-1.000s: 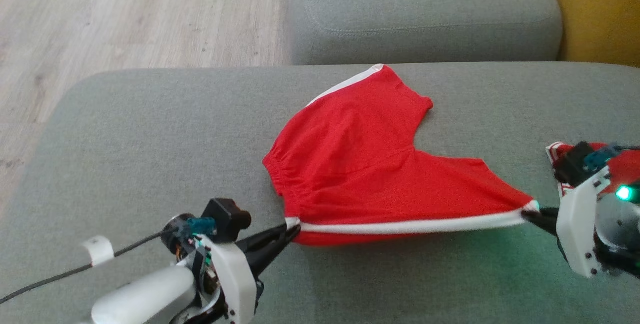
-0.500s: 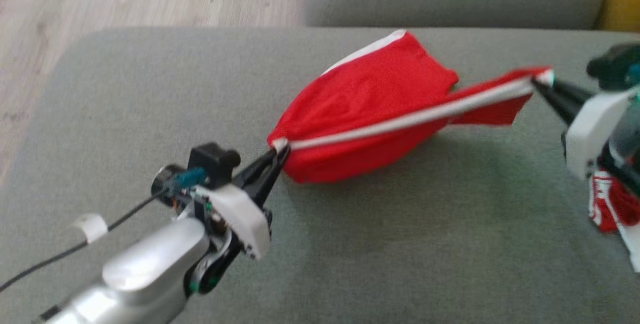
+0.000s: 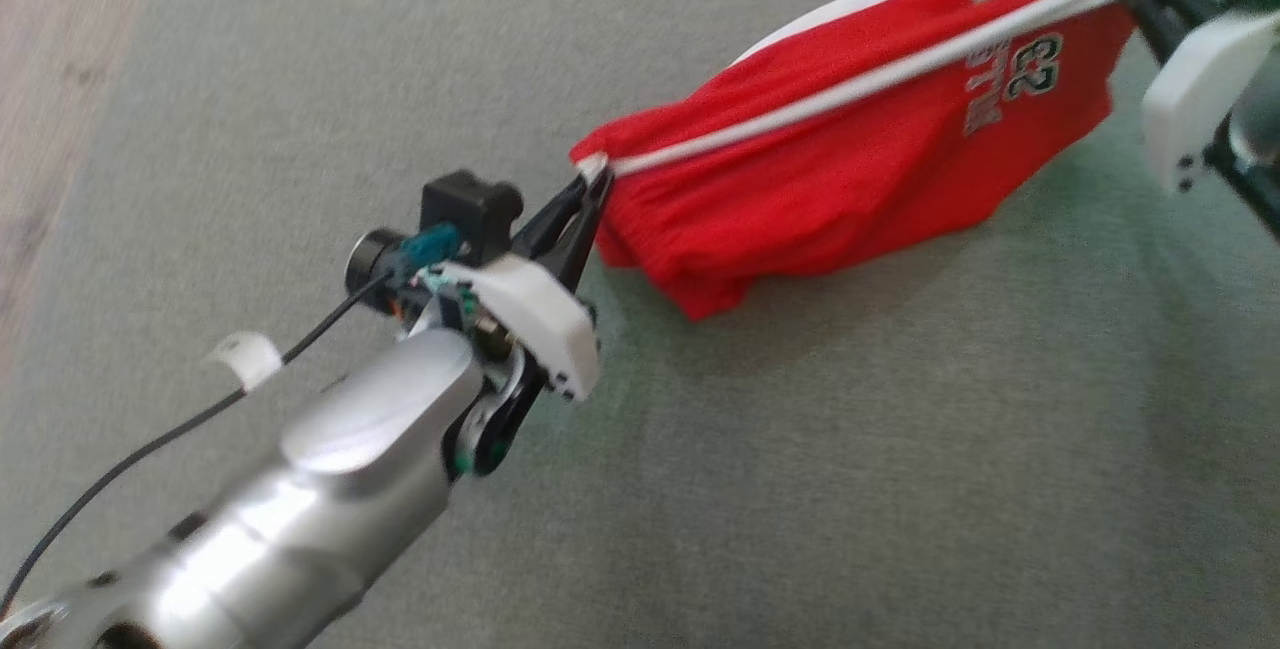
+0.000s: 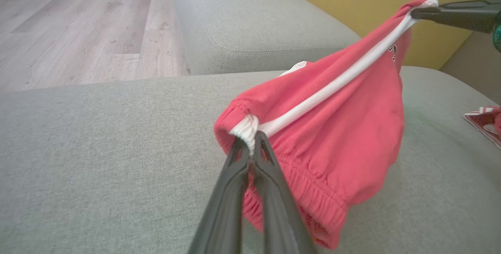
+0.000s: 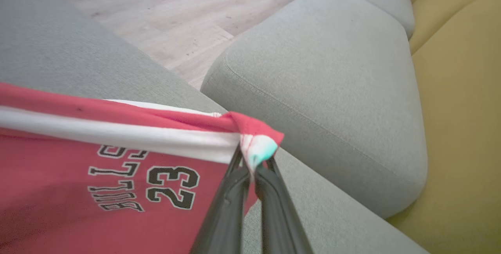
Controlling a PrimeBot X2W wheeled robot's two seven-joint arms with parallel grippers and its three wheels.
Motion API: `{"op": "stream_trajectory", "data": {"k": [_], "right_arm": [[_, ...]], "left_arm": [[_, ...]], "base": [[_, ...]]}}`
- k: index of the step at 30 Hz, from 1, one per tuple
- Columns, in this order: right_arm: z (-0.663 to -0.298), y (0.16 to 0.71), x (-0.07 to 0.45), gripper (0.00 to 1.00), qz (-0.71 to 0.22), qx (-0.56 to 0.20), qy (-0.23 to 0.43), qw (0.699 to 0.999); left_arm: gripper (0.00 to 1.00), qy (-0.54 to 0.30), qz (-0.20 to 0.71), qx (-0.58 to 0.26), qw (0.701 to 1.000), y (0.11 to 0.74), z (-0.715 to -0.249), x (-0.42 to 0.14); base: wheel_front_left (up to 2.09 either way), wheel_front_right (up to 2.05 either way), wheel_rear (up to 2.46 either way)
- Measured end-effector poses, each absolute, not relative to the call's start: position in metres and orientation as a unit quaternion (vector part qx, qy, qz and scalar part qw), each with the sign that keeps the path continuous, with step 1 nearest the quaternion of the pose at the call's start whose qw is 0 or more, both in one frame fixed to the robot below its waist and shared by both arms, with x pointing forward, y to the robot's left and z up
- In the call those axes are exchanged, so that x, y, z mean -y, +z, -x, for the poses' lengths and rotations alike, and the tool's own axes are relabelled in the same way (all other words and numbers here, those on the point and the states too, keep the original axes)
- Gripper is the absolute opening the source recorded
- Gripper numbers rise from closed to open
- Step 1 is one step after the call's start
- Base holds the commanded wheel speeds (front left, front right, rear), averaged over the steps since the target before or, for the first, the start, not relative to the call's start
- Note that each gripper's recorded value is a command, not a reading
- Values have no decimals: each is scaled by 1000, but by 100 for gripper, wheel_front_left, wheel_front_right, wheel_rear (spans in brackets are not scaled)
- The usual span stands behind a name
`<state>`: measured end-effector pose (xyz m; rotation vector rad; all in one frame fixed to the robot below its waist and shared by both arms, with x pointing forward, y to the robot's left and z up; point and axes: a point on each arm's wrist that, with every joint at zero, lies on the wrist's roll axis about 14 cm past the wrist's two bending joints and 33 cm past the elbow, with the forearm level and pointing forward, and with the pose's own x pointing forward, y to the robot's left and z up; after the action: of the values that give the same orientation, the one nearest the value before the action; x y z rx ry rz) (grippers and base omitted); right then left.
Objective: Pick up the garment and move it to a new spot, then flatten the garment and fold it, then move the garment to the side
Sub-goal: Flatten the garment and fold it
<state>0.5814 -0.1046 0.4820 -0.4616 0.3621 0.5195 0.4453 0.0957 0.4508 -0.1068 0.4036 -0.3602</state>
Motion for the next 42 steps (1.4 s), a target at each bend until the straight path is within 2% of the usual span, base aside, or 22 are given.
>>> {"op": "stream_trajectory", "data": {"k": [20,21,22,23,24,25,26,35,42], "right_arm": [[-640,411,63,0,243,-202,289,904],[-641,408,63,87,240,-204,289,904],[-642,405,62,87,237,-206,289,904],[-642,402,63,100,235,-210,288,904],[-642,399,62,100,235,-212,289,904],[-643,397,62,100,233,-215,288,904],[-643,396,63,100,232,-216,286,904],[-644,425,69,100,185,-180,266,929],[-635,491,63,100,80,-69,245,964]], "left_arm": [[0,-136,36,-240,960,402,-478,-117],[0,-137,36,-240,960,401,-480,-116],[0,-137,36,-242,960,399,-480,-116],[16,-136,34,-245,959,397,-481,-117],[31,-134,32,-248,959,395,-481,-118],[78,-132,30,-251,959,393,-480,-120],[100,-128,28,-254,958,390,-479,-123],[100,-108,15,-228,967,406,-479,-136],[100,-71,24,-146,986,453,-482,-155]], "base": [[0,0,0],[0,0,0],[0,0,0],[0,0,0],[0,0,0],[0,0,0],[0,0,0],[0,0,0],[0,0,0]]}}
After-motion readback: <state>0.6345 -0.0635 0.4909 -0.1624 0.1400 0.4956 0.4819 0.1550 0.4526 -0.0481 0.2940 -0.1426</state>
